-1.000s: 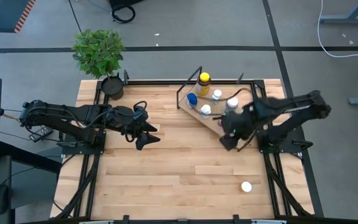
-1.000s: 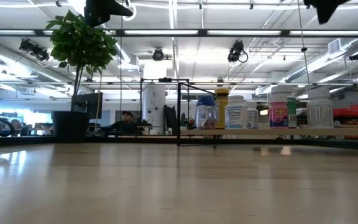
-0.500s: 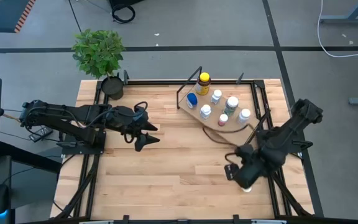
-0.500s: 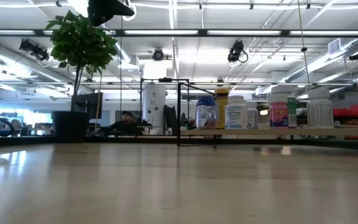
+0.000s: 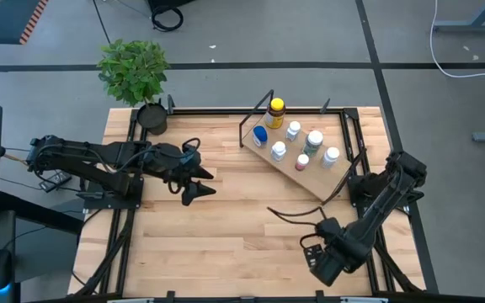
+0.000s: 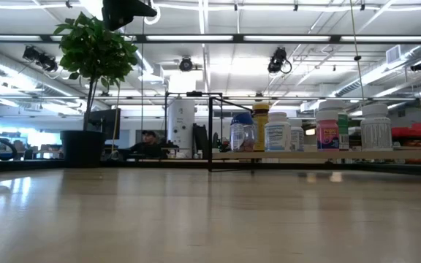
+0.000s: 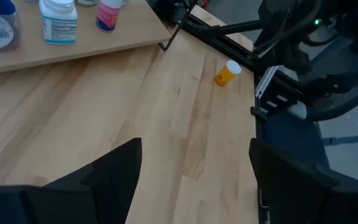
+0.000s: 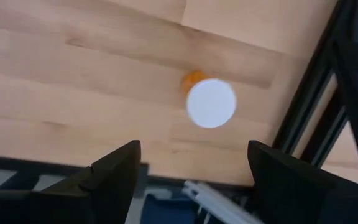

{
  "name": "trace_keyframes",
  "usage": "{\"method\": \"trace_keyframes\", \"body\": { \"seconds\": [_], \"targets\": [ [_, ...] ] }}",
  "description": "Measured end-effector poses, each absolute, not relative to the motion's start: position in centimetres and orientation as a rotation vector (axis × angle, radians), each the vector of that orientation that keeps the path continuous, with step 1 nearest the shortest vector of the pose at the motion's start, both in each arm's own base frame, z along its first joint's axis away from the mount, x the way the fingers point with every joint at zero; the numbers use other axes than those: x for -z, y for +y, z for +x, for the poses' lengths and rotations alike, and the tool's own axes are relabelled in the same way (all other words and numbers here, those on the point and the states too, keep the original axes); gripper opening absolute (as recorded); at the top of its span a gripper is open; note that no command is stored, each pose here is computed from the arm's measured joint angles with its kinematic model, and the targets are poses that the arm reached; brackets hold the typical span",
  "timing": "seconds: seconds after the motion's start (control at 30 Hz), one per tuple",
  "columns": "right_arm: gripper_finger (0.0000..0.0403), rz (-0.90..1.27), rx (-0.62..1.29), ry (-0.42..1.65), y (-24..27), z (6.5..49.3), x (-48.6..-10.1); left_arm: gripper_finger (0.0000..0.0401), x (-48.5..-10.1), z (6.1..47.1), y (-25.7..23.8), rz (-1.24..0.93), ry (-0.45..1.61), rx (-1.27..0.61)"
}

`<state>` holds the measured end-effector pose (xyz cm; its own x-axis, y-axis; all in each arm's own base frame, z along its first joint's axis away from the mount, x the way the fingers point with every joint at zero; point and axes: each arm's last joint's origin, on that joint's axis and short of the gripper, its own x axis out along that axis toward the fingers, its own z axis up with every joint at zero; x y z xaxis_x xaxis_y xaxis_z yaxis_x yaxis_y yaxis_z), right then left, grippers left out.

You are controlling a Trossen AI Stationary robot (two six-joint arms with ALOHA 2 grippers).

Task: Pick and place medicine bottles onto shelf by color
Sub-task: Put the orange medicine bottle on the shelf

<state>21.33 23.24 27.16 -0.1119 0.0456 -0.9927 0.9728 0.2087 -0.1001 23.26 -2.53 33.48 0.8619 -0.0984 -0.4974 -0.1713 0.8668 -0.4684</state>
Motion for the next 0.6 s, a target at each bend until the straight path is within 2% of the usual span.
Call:
{"method": "trace_keyframes", "body": {
  "seconds": [0.17, 0.4, 0.6],
  "targets": [
    [0.0303, 0.971, 1.139, 1.418, 23.7, 20.0, -25.0, 0.0302, -33.5, 23.3, -2.5, -0.580, 0.535, -0.054],
    [0.0303, 1.017, 1.029, 1.433, 23.6, 18.7, -20.8, 0.0302, -33.8, 23.4, -2.6, -0.660, 0.500, -0.060],
    [0.0303, 0.972, 1.023, 1.421, 23.5, 17.7, -19.7, 0.0302, -33.8, 23.4, -2.9, -0.750, 0.505, -0.072]
  ]
}}
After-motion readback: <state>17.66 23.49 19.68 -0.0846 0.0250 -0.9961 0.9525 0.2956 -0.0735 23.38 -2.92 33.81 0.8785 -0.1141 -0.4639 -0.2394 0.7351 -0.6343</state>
